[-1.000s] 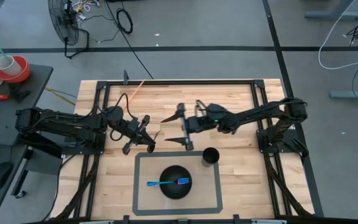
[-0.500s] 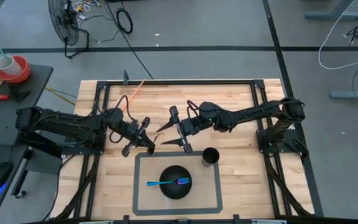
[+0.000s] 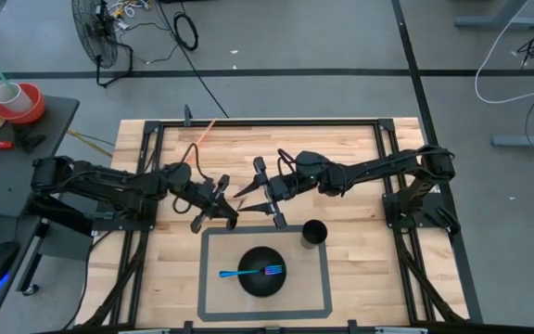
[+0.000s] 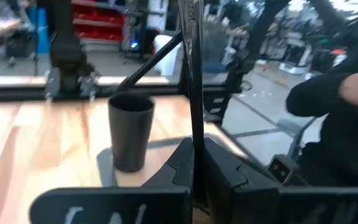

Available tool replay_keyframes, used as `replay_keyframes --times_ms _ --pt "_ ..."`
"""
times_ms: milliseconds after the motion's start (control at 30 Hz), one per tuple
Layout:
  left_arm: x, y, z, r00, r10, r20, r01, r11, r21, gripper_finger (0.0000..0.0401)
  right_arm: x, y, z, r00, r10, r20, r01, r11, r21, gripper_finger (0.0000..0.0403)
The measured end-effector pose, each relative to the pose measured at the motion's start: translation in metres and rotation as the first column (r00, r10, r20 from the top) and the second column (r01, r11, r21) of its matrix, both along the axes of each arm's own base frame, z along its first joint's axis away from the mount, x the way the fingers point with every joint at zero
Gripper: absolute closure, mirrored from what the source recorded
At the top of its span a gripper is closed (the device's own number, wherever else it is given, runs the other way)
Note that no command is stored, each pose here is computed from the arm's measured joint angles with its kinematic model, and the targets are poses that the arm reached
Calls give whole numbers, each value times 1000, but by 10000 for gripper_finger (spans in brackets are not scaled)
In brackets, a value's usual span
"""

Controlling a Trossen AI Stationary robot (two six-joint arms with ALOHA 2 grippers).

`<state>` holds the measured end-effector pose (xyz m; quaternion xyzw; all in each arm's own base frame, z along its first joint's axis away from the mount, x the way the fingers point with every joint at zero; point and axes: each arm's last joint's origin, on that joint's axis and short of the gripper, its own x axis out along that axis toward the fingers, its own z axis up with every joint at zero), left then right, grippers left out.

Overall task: Pick & Place Utensil
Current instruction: Put the black spoon into the black bowl on the transparent mat

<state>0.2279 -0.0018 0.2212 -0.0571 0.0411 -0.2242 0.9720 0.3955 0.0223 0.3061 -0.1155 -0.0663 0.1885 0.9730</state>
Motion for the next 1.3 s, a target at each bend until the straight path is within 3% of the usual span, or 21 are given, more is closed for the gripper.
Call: replay_keyframes --times_ms 200,700,1100,1300 --pt "-3 -2 11 996 -63 65 63 998 -6 383 0 1 -4 999 23 -38 -23 1000 -14 253" --pt "0 -1 6 997 -52 50 52 999 4 383 -1 1 2 998 50 24 -50 999 -3 291" --pt "0 -2 6 997 -46 59 46 999 14 382 -1 1 3 999 40 27 -41 999 6 394" --pt "1 1 6 999 33 28 -32 999 -40 337 0 -1 3 1000 -13 -19 15 994 113 396"
